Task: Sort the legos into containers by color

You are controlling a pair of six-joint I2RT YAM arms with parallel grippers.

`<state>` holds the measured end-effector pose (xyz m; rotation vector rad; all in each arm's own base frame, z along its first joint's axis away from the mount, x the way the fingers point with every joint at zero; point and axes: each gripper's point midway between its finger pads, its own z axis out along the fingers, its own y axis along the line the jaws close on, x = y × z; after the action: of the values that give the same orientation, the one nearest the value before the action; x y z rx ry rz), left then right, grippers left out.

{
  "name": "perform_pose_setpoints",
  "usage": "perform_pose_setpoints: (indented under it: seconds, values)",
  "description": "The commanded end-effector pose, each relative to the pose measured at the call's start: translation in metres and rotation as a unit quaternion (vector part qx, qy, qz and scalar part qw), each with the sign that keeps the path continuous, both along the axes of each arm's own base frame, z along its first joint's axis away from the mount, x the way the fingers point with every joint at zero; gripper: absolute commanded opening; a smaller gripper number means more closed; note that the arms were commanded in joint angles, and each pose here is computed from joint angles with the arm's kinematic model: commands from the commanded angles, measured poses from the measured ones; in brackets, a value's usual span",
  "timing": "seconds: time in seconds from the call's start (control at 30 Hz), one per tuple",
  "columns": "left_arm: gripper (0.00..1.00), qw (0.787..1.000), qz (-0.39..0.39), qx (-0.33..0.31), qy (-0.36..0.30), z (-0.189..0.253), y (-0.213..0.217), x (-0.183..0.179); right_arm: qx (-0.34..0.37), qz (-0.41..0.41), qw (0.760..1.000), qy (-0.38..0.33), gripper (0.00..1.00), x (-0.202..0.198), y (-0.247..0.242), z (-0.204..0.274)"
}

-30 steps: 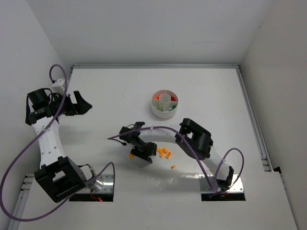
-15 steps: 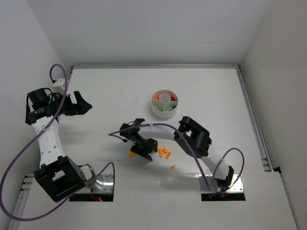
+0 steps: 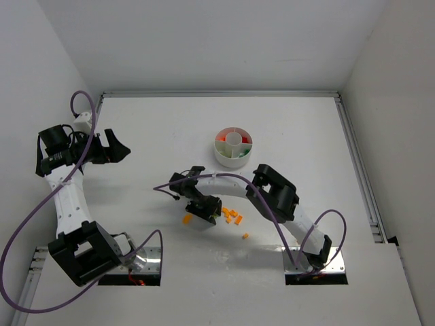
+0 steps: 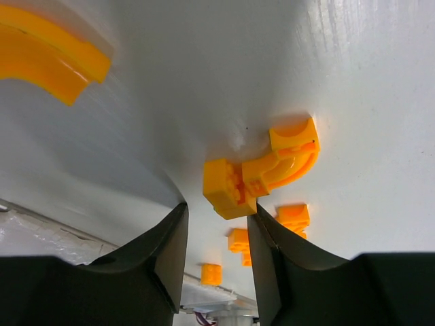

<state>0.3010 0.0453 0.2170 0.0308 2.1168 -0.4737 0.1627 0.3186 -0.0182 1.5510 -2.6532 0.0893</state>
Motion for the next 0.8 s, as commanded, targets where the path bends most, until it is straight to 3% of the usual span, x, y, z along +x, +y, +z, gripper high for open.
perform_pose_setpoints:
  seconds: [0.0, 0.57, 0.77]
  values:
    - [0.99, 0.999, -0.009, 0.012, -0.03, 0.019, 0.001, 0.004, 0.018, 0.009, 0.999, -0.048, 0.4, 0.021, 0.016, -0.029]
    - [0.99, 0.999, -0.011, 0.016, -0.031, 0.019, 0.001, 0.004, 0.032, 0.013, 0.998, -0.045, 0.41, 0.031, 0.032, -0.037]
    - [0.99, 0.999, -0.011, 0.014, -0.027, 0.018, 0.001, 0.003, 0.033, 0.018, 0.999, -0.04, 0.28, 0.021, 0.024, -0.035]
